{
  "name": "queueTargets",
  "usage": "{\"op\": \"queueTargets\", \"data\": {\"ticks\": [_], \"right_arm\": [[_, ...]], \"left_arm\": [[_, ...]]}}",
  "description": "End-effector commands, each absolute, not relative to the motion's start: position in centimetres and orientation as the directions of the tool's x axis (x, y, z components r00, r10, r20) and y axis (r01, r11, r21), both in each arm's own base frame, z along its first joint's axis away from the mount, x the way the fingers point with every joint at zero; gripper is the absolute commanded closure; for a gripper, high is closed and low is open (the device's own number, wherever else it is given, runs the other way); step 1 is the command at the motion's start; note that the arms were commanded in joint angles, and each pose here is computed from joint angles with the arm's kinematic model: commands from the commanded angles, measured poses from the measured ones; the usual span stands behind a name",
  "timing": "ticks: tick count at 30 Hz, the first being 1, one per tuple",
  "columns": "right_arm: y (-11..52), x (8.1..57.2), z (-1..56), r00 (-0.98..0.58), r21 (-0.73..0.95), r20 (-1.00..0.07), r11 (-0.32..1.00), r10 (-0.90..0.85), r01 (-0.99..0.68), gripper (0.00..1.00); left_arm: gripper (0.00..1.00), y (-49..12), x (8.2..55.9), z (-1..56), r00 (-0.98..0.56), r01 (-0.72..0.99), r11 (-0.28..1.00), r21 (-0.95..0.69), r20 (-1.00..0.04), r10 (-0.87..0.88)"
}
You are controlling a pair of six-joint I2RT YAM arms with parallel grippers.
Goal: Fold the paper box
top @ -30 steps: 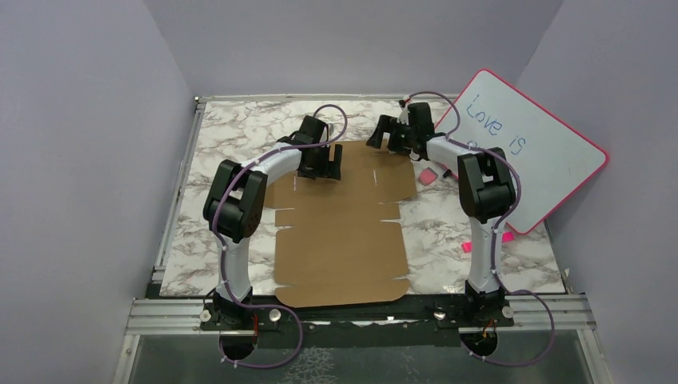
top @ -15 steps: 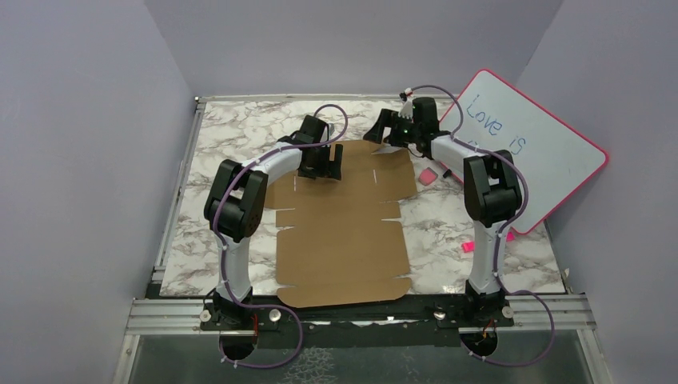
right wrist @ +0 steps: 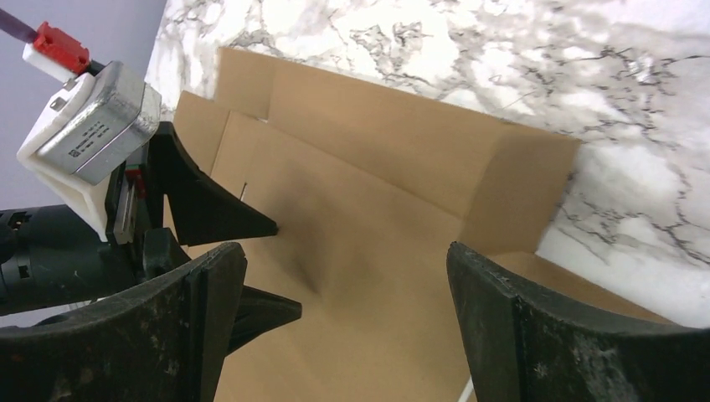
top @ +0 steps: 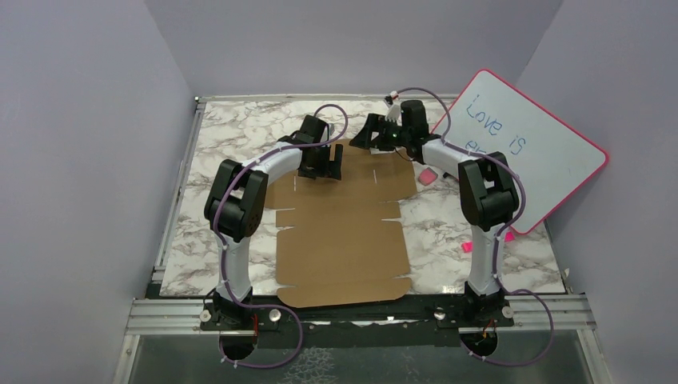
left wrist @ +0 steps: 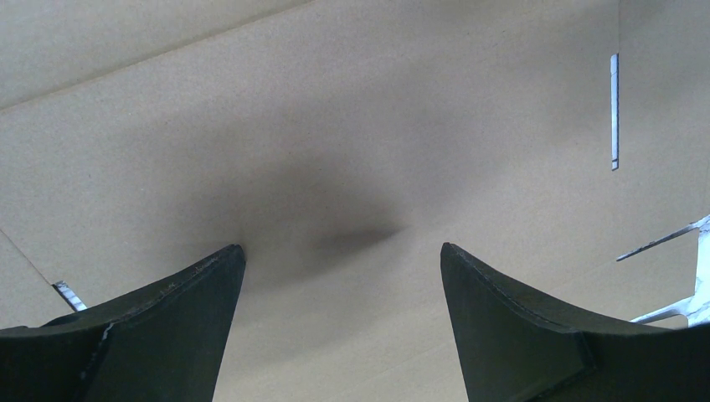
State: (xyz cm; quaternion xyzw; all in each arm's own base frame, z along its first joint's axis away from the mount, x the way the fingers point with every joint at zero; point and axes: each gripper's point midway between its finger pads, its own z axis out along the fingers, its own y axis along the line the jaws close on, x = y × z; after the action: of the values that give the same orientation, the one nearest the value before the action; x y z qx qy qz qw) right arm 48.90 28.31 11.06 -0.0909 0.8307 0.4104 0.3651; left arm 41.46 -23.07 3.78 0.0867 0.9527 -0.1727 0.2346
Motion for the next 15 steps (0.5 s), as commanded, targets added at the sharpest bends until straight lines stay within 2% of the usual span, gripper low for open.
{"op": "queueTargets", "data": {"ticks": [1, 10, 15], "right_arm": [[29.1, 48.1, 10.4, -0.747, 0.635, -0.65, 0.639, 0.139, -0.434, 0.05], [27.2, 49.2, 15.1, -0.651, 0.526, -0.745, 0.726, 0.142, -0.443, 0.04], [25.8, 46.8, 16.0, -0.643, 0.494, -0.757, 0.747, 0.117, -0.446, 0.04]], "left_arm": [[0.12, -24.2, 39.9, 0.9, -0.908, 0.25, 0.918, -0.309, -0.403, 0.111], [0.1, -24.5, 40.9, 5.2, -0.87, 0.272, 0.906, -0.324, -0.485, 0.088], [0.07, -24.0, 41.2, 9.7, -0.829, 0.273, 0.899, -0.341, -0.557, 0.041]]}}
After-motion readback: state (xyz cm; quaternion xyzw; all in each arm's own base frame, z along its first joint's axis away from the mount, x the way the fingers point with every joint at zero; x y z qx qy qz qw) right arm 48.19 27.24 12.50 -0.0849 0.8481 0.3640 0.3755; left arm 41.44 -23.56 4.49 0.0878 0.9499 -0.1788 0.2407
